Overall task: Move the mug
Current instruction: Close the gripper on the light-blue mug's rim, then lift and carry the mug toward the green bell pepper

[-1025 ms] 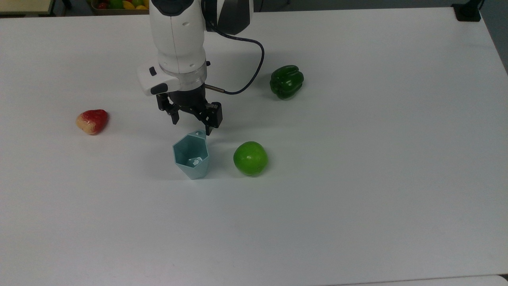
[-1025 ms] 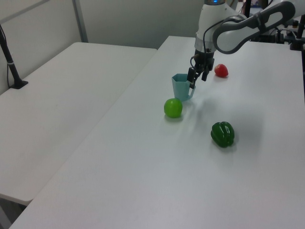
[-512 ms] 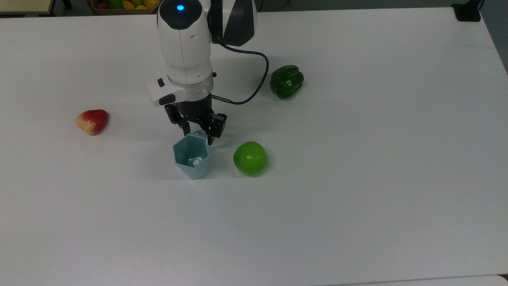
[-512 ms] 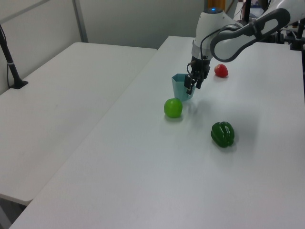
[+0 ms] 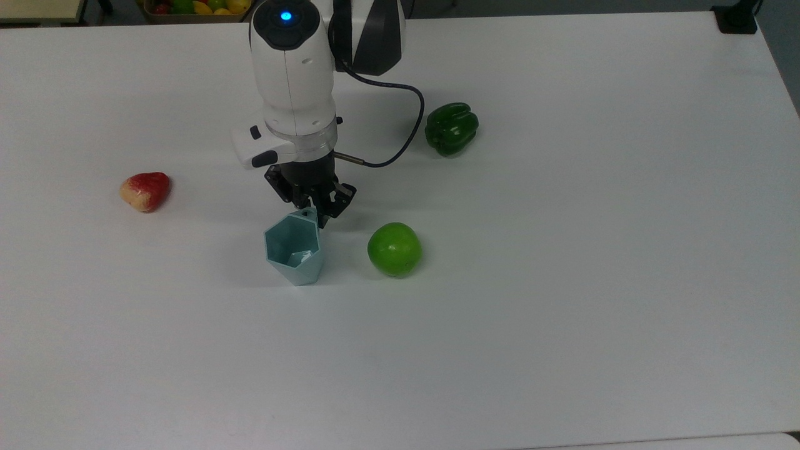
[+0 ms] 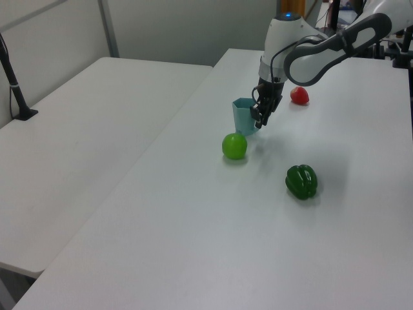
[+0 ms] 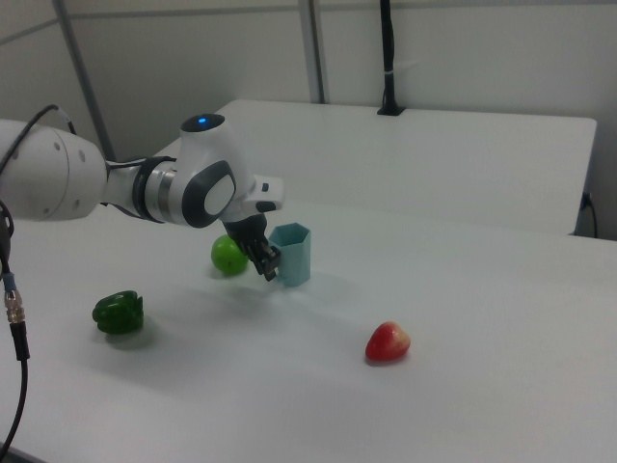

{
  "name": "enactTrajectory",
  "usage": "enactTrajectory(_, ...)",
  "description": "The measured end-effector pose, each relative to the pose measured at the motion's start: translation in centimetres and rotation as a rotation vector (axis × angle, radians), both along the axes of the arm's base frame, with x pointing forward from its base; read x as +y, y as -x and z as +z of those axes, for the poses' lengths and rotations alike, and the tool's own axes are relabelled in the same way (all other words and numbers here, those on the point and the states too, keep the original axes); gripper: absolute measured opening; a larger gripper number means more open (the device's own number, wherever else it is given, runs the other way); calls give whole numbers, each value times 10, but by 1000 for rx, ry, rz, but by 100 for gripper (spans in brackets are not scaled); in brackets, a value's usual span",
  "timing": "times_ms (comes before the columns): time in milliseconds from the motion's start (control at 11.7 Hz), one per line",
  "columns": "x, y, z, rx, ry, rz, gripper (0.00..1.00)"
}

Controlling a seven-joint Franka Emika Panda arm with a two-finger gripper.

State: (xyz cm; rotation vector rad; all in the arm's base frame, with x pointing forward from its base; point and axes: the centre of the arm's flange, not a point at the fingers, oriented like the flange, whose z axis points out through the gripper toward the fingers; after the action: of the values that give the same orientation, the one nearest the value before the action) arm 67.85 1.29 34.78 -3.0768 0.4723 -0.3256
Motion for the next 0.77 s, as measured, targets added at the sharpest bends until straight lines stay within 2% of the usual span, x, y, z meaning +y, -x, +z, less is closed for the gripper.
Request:
enactTrajectory(171,0,-1,3,-6,-1,-3,23)
enactTrajectory(512,-1,-2,28,-46,3,-1,23)
enactTrajectory(769,-4,23,78,19,30,33,23)
